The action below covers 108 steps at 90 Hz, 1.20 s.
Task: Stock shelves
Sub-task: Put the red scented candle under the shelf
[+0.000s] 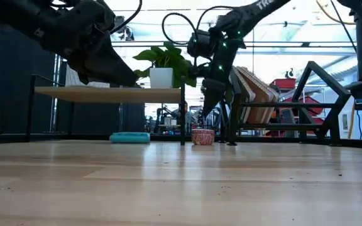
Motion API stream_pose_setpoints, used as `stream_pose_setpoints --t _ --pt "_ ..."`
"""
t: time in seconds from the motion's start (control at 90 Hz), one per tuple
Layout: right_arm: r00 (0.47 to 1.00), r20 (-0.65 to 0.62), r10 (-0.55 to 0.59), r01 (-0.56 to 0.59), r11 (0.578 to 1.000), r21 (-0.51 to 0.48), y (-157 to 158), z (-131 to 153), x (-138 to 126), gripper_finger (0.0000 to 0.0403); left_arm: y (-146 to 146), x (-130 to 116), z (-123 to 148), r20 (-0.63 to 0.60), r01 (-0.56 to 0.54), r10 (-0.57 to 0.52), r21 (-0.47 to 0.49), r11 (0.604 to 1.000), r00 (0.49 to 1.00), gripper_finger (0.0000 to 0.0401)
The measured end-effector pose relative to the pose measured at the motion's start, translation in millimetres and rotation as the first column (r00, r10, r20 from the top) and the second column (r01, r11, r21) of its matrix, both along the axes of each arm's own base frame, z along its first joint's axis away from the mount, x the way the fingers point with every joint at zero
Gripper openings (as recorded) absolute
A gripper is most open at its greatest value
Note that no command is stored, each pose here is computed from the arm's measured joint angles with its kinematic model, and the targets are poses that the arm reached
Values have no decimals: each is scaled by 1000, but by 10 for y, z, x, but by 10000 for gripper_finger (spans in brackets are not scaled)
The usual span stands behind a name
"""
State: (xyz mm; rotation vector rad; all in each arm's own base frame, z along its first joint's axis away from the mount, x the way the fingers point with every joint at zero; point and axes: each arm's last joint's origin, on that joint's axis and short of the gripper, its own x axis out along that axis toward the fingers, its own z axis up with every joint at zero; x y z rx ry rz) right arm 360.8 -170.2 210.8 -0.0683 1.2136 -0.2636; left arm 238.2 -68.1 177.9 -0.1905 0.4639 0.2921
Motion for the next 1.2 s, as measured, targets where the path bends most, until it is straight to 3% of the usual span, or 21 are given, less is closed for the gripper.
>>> stream_pose_setpoints --t 0.311,0.878,1.2 --pt "997 73 20 -18 999 -38 -14 -177 14 320 0 0 -1 -1 0 0 0 1000 1000 120" --pt "999 42 25 -25 1000 7 -11 -494 34 320 0 -3 -5 -6 2 -2 3 1000 1000 120" --pt "999 43 33 -35 999 28 12 -506 40 320 1 -10 -15 -20 4 -4 6 1000 1000 120"
